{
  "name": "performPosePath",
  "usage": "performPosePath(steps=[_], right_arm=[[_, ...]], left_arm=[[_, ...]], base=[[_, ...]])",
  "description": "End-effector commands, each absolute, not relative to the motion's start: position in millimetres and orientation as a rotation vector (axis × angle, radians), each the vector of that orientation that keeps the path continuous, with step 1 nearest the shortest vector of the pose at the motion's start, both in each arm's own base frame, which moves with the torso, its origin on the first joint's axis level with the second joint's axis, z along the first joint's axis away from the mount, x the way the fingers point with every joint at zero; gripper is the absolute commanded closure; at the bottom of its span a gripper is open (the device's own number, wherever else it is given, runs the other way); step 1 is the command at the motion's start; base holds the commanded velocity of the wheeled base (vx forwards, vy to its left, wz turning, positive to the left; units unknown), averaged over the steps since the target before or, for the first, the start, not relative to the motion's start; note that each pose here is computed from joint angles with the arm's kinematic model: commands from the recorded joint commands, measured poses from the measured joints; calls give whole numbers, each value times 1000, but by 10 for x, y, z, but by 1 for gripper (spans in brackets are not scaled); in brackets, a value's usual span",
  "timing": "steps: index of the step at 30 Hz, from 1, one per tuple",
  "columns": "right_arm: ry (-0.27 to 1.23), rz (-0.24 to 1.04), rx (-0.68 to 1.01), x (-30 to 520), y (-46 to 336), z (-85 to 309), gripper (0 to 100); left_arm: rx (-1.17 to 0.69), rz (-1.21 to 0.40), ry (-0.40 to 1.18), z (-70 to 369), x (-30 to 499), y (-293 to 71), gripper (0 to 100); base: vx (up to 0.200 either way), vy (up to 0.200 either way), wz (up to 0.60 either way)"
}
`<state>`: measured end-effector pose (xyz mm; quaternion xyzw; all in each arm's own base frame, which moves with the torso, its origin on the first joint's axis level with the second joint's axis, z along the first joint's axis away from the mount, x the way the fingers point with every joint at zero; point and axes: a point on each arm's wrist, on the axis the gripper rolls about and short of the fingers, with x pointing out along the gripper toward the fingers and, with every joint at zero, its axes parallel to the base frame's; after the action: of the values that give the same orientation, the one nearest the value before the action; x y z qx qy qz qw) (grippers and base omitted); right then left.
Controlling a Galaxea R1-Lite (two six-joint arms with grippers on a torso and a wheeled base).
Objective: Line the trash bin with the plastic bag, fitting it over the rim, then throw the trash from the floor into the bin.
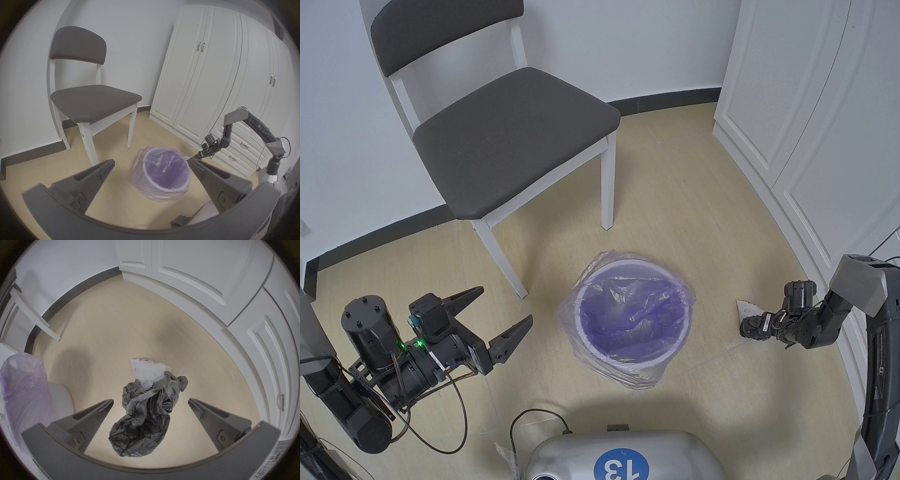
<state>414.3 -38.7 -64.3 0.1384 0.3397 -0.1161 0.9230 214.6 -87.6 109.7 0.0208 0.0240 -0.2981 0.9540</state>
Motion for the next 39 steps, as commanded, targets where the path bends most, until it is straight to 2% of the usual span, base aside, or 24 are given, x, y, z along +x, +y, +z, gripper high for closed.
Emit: performPosePath(steps=[1, 10, 11, 28, 32, 39], right_arm=[[702, -238, 285, 4142, -388, -664, 0], [709, -241, 287, 4142, -388, -667, 0], [709, -241, 287, 4142, -388, -667, 100], [726, -240, 290, 4125, -385, -667, 100], [731, -205, 304, 4106, -375, -684, 100], [640, -139, 313, 4069, -366, -683, 100]], left_arm=[[41, -607, 30, 1118, 2139, -879, 0], [41, -610, 27, 1125, 2133, -884, 0], [41, -611, 28, 1122, 2129, -886, 0], [43, -625, 32, 1115, 2105, -911, 0], [43, -625, 31, 1119, 2103, -910, 0], [44, -628, 34, 1112, 2104, -918, 0]], base=[[0, 0, 0], [0, 0, 0], [0, 0, 0], [0, 0, 0], [0, 0, 0], [0, 0, 0]])
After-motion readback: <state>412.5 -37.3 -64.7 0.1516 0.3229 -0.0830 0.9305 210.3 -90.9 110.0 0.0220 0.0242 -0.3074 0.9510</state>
